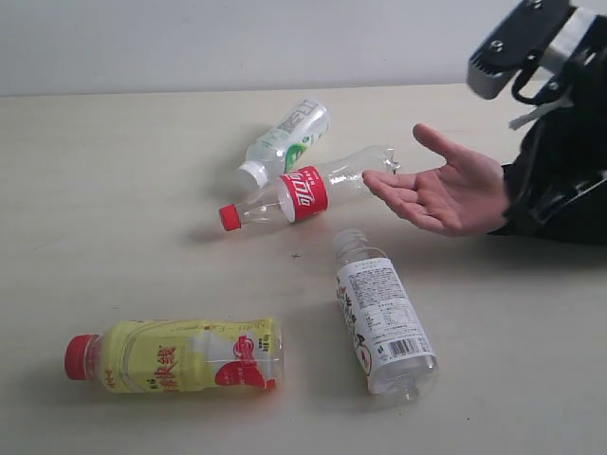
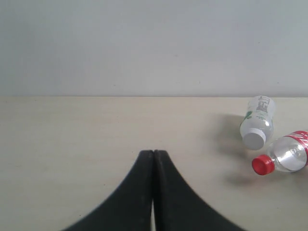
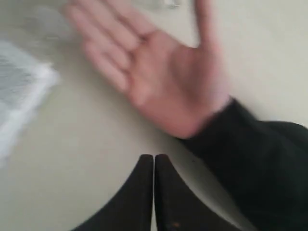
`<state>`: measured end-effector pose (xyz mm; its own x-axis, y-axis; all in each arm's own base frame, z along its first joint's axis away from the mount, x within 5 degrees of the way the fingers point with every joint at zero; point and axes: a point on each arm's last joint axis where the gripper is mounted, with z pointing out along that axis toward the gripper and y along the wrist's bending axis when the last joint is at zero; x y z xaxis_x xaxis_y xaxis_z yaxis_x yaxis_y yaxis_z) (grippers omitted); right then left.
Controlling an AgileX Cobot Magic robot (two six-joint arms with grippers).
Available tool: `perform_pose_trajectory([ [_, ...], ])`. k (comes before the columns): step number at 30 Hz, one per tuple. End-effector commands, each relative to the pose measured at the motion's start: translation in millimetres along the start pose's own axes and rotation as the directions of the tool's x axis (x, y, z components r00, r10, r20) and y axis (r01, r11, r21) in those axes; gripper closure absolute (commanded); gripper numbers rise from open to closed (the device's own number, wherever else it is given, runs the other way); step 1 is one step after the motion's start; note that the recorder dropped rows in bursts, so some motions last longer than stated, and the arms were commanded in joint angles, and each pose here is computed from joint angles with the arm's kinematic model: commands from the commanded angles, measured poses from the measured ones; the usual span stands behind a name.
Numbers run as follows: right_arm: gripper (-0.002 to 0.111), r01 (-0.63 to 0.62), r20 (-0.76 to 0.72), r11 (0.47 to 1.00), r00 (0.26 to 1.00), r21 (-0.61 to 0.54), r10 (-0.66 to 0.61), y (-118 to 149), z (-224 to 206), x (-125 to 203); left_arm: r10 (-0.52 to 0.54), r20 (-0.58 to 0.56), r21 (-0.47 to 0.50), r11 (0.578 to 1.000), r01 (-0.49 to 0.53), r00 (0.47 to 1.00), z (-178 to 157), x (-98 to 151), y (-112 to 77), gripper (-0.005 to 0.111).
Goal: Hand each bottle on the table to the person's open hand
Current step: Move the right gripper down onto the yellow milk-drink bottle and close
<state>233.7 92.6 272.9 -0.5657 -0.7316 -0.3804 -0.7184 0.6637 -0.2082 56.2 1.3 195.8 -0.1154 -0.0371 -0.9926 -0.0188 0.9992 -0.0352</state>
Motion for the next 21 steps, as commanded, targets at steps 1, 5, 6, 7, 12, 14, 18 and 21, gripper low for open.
perform_pose_trajectory([
  [1,0.100,0.168,0.072,0.945,0.985,-0.279,-0.154,35.8,-0.1,-18.3,0.002,0.005,0.000,1.000,-0.002,1.000,-0.3,0.6,0.1,0.107],
  [5,0.082,0.266,0.109,0.920,0.963,-0.288,-0.245,58.5,6.9,-30.5,0.002,0.005,0.000,1.000,-0.002,1.000,-0.3,0.6,0.1,0.107],
  [6,0.077,0.279,0.119,0.916,0.960,-0.289,-0.255,62.8,8.8,-33.3,0.002,0.005,0.000,1.000,-0.002,1.000,-0.3,0.6,0.1,0.107],
  [7,0.073,0.298,0.133,0.909,0.954,-0.291,-0.270,69.5,11.5,-37.0,0.002,0.005,0.000,1.000,-0.002,1.000,-0.3,0.6,0.1,0.107],
  [12,0.069,0.342,0.157,0.885,0.939,-0.316,-0.306,90.1,21.5,-45.9,0.002,0.005,0.000,1.000,-0.002,1.000,-0.3,0.6,0.1,0.107],
  [14,0.069,0.311,0.168,0.887,0.949,-0.341,-0.268,92.3,22.4,-47.8,0.002,0.005,0.000,1.000,-0.002,1.000,-0.3,0.6,0.1,0.107],
  [18,0.059,0.319,0.190,0.892,0.944,-0.319,-0.269,95.8,29.8,-53.9,0.002,0.005,0.000,1.000,-0.002,1.000,-0.3,0.6,0.1,0.107],
  [21,0.048,0.434,0.245,0.854,0.895,-0.287,-0.373,113.2,39.9,-62.3,0.002,0.005,0.000,1.000,-0.002,1.000,-0.3,0.6,0.1,0.107],
])
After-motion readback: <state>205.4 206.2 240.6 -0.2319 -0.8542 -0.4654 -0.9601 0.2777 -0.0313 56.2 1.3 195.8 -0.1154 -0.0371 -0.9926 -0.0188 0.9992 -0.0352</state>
